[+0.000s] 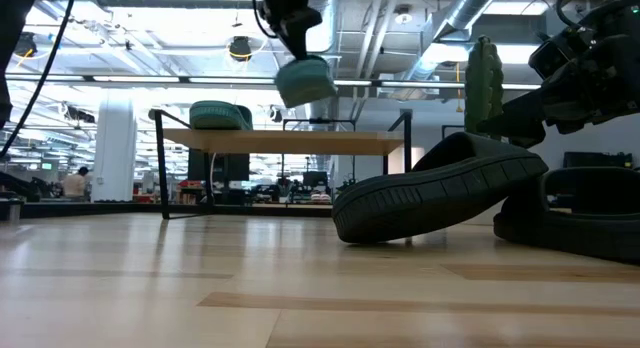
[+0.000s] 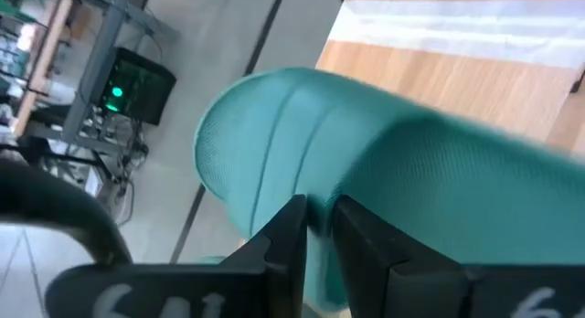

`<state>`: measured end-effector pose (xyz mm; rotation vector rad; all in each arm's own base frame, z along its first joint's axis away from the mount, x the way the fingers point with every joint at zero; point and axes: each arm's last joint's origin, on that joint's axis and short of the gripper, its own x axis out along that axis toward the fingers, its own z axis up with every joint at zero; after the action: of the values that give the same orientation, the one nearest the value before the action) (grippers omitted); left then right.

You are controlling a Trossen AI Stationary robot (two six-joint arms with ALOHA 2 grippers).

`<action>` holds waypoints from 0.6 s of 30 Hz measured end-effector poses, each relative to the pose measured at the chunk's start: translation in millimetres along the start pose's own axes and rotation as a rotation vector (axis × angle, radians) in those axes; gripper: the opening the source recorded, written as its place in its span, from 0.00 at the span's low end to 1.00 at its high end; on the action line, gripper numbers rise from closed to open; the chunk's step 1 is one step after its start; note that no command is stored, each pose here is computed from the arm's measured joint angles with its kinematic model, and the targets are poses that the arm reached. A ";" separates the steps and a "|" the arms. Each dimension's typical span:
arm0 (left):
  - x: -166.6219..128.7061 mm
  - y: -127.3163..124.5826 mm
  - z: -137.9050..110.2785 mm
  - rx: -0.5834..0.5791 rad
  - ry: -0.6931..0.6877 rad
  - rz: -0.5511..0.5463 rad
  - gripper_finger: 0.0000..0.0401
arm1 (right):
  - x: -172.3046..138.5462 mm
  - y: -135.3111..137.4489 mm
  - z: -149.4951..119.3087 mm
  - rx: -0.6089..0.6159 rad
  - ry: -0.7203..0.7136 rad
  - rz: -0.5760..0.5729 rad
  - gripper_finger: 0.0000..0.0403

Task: Pick and place slides into the shelf
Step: Put the light blue slide on the shelf

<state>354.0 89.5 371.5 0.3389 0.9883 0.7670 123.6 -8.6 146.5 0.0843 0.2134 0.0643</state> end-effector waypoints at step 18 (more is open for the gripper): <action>17.2 22.1 -12.0 -0.039 0.105 0.005 0.11 | 0.0 0.0 0.0 0.000 0.000 0.000 0.62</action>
<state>339.9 116.3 367.3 0.2695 1.0704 0.8138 123.6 -8.6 146.5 0.0843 0.2134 0.0639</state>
